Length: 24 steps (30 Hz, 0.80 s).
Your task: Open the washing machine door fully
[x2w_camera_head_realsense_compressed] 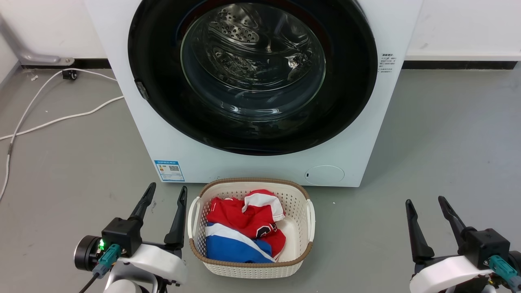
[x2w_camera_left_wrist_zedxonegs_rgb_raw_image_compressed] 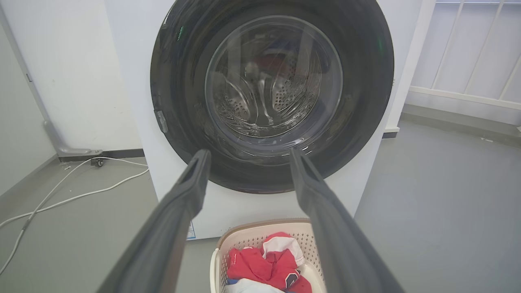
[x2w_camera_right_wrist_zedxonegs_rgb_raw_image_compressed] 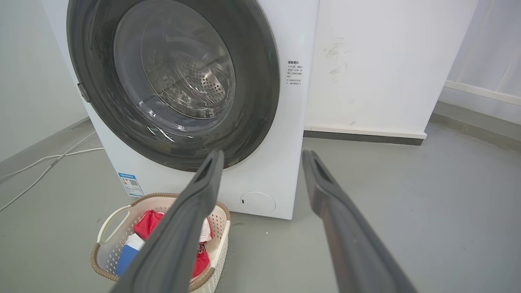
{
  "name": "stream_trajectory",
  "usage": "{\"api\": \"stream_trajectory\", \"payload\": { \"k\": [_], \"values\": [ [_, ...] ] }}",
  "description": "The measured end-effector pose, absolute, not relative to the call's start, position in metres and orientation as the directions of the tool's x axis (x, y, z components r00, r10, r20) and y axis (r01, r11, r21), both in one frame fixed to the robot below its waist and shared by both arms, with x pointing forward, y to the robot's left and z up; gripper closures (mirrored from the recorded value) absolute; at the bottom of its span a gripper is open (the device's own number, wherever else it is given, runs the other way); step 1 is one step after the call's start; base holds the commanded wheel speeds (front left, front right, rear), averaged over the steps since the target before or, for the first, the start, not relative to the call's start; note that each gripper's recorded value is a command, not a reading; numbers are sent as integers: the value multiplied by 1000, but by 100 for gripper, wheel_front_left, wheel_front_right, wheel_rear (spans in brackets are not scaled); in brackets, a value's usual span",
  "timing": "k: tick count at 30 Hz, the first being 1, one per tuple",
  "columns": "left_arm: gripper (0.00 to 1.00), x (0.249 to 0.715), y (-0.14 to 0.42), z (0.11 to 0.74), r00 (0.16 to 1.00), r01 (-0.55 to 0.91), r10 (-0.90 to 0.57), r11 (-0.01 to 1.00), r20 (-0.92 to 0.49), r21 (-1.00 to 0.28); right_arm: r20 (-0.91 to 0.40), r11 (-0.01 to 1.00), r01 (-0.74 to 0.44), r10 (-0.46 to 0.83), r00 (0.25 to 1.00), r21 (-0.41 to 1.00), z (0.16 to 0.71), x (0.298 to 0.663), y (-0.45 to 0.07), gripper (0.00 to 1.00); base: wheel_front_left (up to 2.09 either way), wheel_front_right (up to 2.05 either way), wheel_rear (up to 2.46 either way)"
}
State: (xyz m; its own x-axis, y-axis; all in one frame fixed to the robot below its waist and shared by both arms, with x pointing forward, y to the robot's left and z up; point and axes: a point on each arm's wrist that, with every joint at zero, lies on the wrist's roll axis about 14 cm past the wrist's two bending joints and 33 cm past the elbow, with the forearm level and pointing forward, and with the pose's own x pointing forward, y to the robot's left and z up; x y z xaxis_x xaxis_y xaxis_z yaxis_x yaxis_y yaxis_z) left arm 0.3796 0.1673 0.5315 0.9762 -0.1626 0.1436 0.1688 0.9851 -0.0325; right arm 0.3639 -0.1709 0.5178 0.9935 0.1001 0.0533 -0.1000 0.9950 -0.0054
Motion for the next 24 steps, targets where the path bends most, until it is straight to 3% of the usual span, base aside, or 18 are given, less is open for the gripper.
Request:
{"api": "stream_trajectory", "payload": {
  "k": [5, 6, 7, 8, 17, 21, 24],
  "values": [
    [0, 380, 168, 530, 977, 167, -161, 985, 140, -33, 49, 995, -101, 102, 994, -6, 516, 364, -170, 0, 0, 0, 0],
    [0, 380, 168, 530, 977, 166, -160, 986, 140, -33, 48, 995, -100, 100, 994, -2, 516, 364, -171, 42, 0, 0, 0],
    [0, 380, 168, 530, 977, 166, -160, 986, 140, -32, 47, 995, -99, 98, 994, 5, 515, 364, -171, 42, 0, 0, 0],
    [0, 380, 168, 530, 977, 166, -160, 986, 139, -30, 45, 995, -98, 97, 994, 13, 515, 364, -171, 100, 0, 0, 0],
    [0, 380, 169, 530, 977, 164, -158, 986, 140, -30, 45, 986, -73, 67, 997, 147, 512, 364, -177, 100, 0, 0, 0],
    [0, 381, 169, 530, 978, 162, -157, 986, 140, -31, 45, 867, -35, 15, 999, 496, 507, 365, -181, 100, 0, 0, 0],
    [0, 381, 169, 530, 978, 162, -156, 986, 139, -32, 31, 661, -5, -27, 999, 750, 502, 366, -182, 100, 0, 0, 0]
  ]
}}
